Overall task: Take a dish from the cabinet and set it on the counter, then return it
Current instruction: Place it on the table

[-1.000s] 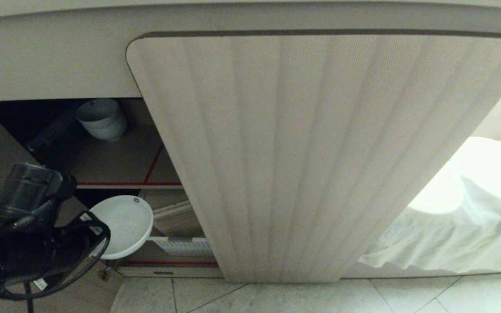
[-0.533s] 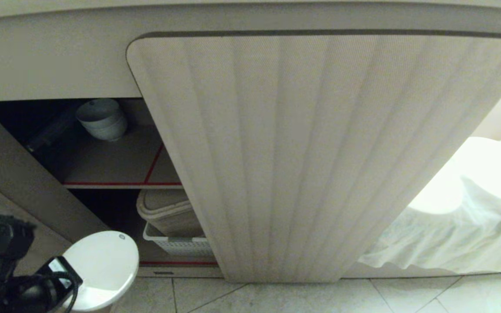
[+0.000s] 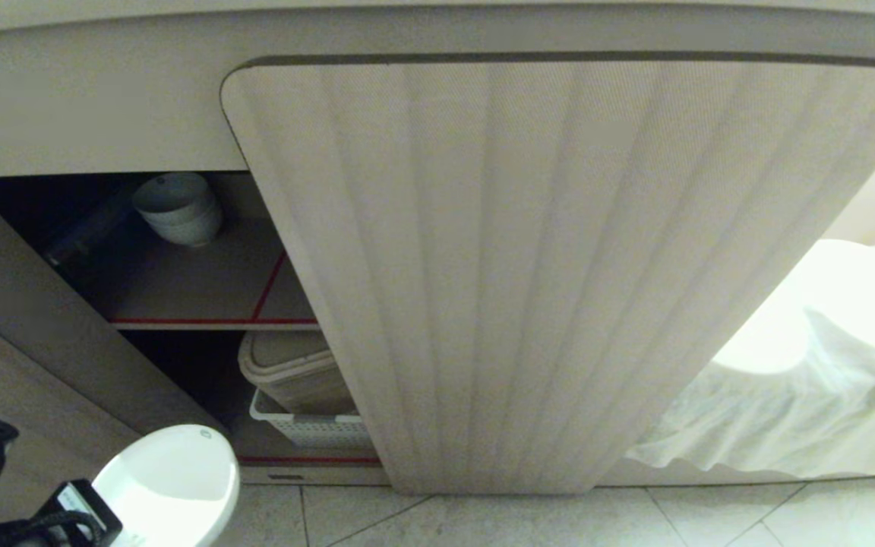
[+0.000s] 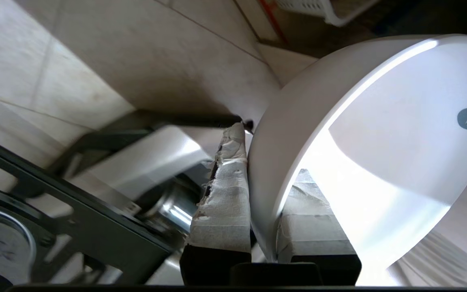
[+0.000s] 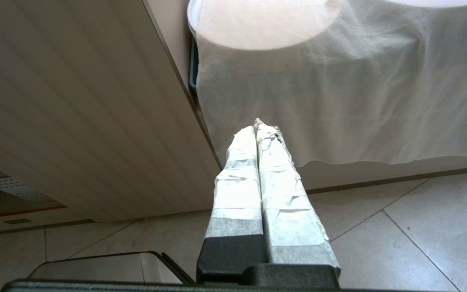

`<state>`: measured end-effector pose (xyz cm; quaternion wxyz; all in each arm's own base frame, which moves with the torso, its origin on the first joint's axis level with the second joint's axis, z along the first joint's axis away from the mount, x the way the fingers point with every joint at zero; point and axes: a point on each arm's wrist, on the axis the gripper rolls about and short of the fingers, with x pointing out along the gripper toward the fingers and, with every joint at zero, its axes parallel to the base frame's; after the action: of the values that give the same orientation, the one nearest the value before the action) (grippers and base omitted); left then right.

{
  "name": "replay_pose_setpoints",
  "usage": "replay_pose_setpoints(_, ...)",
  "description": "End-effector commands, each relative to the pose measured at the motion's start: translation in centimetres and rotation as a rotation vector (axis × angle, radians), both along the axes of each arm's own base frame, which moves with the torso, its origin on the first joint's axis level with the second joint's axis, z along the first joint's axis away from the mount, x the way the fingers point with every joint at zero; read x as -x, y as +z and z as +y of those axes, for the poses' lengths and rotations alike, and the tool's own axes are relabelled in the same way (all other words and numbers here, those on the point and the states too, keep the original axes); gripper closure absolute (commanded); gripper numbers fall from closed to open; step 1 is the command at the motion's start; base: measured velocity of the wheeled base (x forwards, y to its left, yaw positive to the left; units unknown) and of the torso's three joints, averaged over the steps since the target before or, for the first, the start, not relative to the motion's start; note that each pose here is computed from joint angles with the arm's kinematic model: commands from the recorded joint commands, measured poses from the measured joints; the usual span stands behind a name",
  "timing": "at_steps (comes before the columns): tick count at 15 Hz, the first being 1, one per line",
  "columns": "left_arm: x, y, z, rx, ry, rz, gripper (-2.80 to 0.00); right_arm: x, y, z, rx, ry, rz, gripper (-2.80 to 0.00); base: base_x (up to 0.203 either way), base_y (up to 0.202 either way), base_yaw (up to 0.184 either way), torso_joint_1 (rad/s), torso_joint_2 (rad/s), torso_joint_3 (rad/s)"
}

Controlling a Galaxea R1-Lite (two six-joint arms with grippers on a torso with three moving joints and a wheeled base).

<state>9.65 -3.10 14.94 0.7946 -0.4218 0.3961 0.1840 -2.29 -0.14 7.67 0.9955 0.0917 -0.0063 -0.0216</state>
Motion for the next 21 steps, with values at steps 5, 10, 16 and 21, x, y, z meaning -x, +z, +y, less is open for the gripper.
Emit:
replay_pose_setpoints(5, 1.2, -0.2, 0.2, 0.006, -0.004, 0.033, 0.00, 0.0, 0.0, 0.0, -0.001, 0.000, -0.001, 0.00, 0.000, 0.000, 0.000, 0.000, 0.00, 0.000)
replay_pose_setpoints(10, 1.5, -0.3, -0.1, 0.013, -0.054, 0.055, 0.00, 0.0, 0.0, 0.0, -0.001, 0.000, -0.001, 0.00, 0.000, 0.000, 0.000, 0.000, 0.00, 0.000)
replay_pose_setpoints(16, 1.8, -0.2, 0.0, 0.022, -0.059, 0.046, 0.00, 0.0, 0.0, 0.0, -0.001, 0.000, -0.001, 0.00, 0.000, 0.000, 0.000, 0.000, 0.00, 0.000)
replay_pose_setpoints(21, 2.0, -0.2, 0.1, 0.030, -0.045, 0.056, 0.00, 0.0, 0.0, 0.0, -0.001, 0.000, -0.001, 0.00, 0.000, 0.000, 0.000, 0.000, 0.00, 0.000)
